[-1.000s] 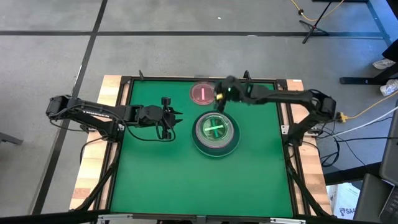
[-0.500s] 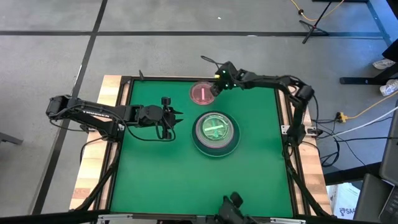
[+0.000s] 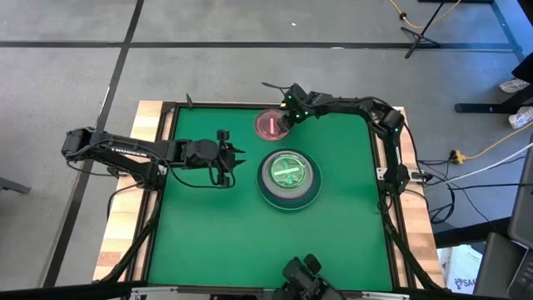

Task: Stack plastic plates
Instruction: Stack the light pink plate on top of the green plate

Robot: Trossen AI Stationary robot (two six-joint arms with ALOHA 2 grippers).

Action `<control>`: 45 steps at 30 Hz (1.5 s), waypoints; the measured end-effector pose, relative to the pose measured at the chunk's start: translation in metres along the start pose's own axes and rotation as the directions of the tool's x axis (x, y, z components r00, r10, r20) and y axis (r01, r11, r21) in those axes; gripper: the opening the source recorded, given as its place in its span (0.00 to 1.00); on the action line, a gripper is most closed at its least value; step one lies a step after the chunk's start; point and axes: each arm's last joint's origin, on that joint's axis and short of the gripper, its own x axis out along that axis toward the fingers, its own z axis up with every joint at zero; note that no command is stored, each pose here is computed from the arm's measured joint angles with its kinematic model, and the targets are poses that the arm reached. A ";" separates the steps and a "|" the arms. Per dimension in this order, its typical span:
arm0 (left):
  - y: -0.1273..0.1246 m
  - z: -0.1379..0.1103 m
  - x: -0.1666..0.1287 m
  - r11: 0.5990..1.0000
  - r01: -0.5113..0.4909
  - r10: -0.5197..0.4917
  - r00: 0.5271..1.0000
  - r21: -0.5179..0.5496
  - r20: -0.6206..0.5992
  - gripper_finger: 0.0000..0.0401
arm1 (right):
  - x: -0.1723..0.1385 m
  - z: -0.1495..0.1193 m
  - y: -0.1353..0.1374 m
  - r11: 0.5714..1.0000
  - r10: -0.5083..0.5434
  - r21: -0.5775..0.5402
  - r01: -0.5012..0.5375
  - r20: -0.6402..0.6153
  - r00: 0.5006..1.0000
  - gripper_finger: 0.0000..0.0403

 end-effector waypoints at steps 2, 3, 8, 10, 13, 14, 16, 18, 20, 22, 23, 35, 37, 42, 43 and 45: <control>0.000 0.000 0.000 1.000 -0.001 0.001 1.000 -0.007 -0.001 0.30 | -0.001 0.001 0.000 1.000 0.001 -0.003 -0.001 0.007 1.000 0.43; 0.000 0.000 0.000 1.000 -0.002 0.002 1.000 -0.013 0.000 0.30 | -0.001 0.001 0.000 1.000 0.000 -0.004 0.000 0.003 1.000 0.43; 0.000 0.000 0.000 1.000 -0.001 0.001 1.000 -0.018 0.001 0.30 | 0.001 0.000 0.000 1.000 0.001 -0.014 -0.001 0.001 1.000 0.41; 0.000 0.000 0.000 1.000 -0.001 0.001 1.000 -0.018 0.001 0.30 | 0.004 -0.002 -0.001 1.000 0.006 -0.016 -0.006 -0.012 1.000 0.37; 0.000 0.000 0.000 1.000 -0.001 0.001 1.000 -0.020 0.002 0.30 | 0.009 -0.003 -0.001 1.000 -0.005 -0.023 0.005 -0.024 1.000 0.28; 0.000 0.000 0.000 1.000 -0.001 0.001 1.000 -0.020 0.002 0.30 | 0.009 -0.003 -0.001 1.000 -0.006 -0.025 0.006 -0.024 1.000 0.25; 0.000 0.000 0.000 1.000 -0.001 0.001 1.000 -0.020 0.002 0.30 | 0.009 -0.003 -0.001 1.000 0.003 -0.025 -0.003 -0.020 1.000 0.17; 0.000 0.000 0.000 1.000 -0.001 0.001 1.000 -0.020 0.002 0.30 | 0.009 -0.002 -0.001 1.000 0.005 -0.026 -0.005 -0.013 1.000 0.10; 0.000 0.000 0.000 1.000 -0.001 0.001 1.000 -0.020 0.002 0.30 | 0.010 -0.001 -0.001 0.999 0.000 -0.037 0.000 -0.004 1.000 0.03; 0.000 0.000 0.000 1.000 -0.001 0.001 1.000 -0.020 0.002 0.30 | 0.010 -0.001 -0.001 0.999 -0.009 -0.051 0.009 0.002 1.000 0.02; 0.000 0.000 0.000 1.000 -0.001 0.001 1.000 -0.020 0.002 0.30 | 0.010 -0.001 -0.001 0.999 -0.012 -0.053 0.012 0.004 1.000 0.02; 0.000 0.000 0.000 1.000 -0.001 0.001 1.000 -0.018 0.001 0.30 | -0.016 0.015 0.004 0.997 -0.029 -0.070 0.038 0.130 0.991 0.01; 0.000 0.000 0.000 1.000 -0.001 0.001 1.000 -0.018 0.001 0.30 | -0.027 0.019 0.005 0.995 -0.049 -0.076 0.062 0.159 0.986 0.00; 0.000 0.000 0.000 1.000 -0.001 0.001 1.000 -0.018 0.001 0.30 | -0.061 0.027 0.010 0.994 -0.046 -0.082 0.066 0.223 0.974 0.00; 0.000 0.000 0.000 1.000 -0.001 0.001 1.000 -0.018 0.001 0.30 | -0.068 0.028 0.010 0.994 -0.046 -0.085 0.067 0.228 0.973 0.00; 0.000 0.000 0.000 1.000 0.000 0.000 1.000 -0.017 0.001 0.30 | -0.082 0.029 0.012 0.994 -0.042 -0.092 0.066 0.239 0.970 0.00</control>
